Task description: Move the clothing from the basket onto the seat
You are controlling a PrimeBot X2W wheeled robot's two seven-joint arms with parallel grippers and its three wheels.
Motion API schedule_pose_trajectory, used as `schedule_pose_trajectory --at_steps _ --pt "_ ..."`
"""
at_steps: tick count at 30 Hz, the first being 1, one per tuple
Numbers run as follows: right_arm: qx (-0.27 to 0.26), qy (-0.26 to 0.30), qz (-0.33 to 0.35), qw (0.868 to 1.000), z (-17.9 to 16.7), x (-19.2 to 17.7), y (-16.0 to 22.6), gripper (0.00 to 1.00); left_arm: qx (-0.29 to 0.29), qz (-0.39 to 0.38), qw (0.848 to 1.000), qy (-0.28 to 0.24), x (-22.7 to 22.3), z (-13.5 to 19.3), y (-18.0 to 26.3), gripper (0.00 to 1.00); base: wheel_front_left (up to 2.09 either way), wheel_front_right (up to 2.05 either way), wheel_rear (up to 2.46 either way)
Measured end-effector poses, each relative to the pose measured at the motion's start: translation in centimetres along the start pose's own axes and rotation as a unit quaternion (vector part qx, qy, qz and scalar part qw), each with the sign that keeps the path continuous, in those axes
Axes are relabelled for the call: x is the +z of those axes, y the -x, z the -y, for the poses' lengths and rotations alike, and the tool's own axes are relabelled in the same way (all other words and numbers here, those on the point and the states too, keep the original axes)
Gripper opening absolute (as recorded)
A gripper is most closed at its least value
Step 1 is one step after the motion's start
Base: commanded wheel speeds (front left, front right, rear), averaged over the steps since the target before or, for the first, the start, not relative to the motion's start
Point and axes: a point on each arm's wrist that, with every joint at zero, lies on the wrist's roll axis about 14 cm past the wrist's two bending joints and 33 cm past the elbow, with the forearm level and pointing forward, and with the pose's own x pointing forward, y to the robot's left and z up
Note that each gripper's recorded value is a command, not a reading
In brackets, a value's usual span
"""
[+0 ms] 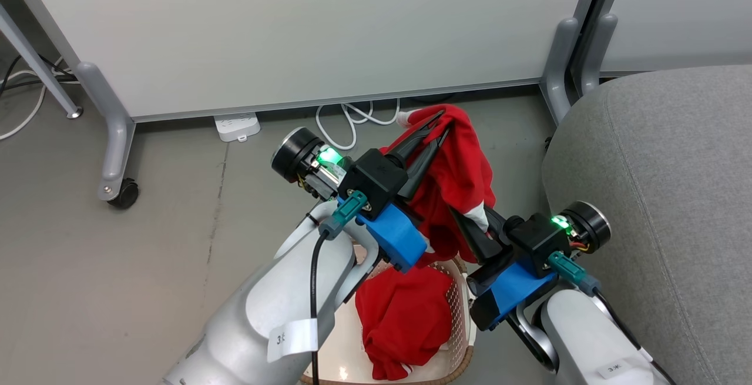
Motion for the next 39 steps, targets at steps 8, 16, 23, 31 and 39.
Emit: schedule_pose_trajectory --at_steps 8,16,23,31,39 --pt "-0.004 0.0 0.001 1.0 0.3 0.1 0.0 0.0 0.0 0.0 1.0 0.002 0.0 0.0 0.0 0.0 0.0 0.0 0.0" --pt "-0.008 -0.003 0.005 1.0 0.5 0.3 0.1 0.0 0.001 -0.001 1.0 0.002 -0.1 0.0 0.0 0.0 0.0 0.0 0.0" --pt "-0.01 -0.005 0.005 1.0 0.7 0.2 0.0 0.0 0.001 -0.005 1.0 0.004 -0.4 0.0 0.0 0.0 0.0 0.0 0.0" --pt "-0.014 -0.01 0.006 1.0 1.0 0.2 0.0 0.0 0.002 -0.012 1.0 0.011 -1.0 0.0 -0.1 1.0 0.0 0.0 0.0" --pt "-0.024 -0.016 0.007 1.0 1.7 0.1 0.1 0.0 -0.002 -0.016 1.0 0.015 -1.5 0.2 -0.3 1.0 0.0 0.0 0.0"
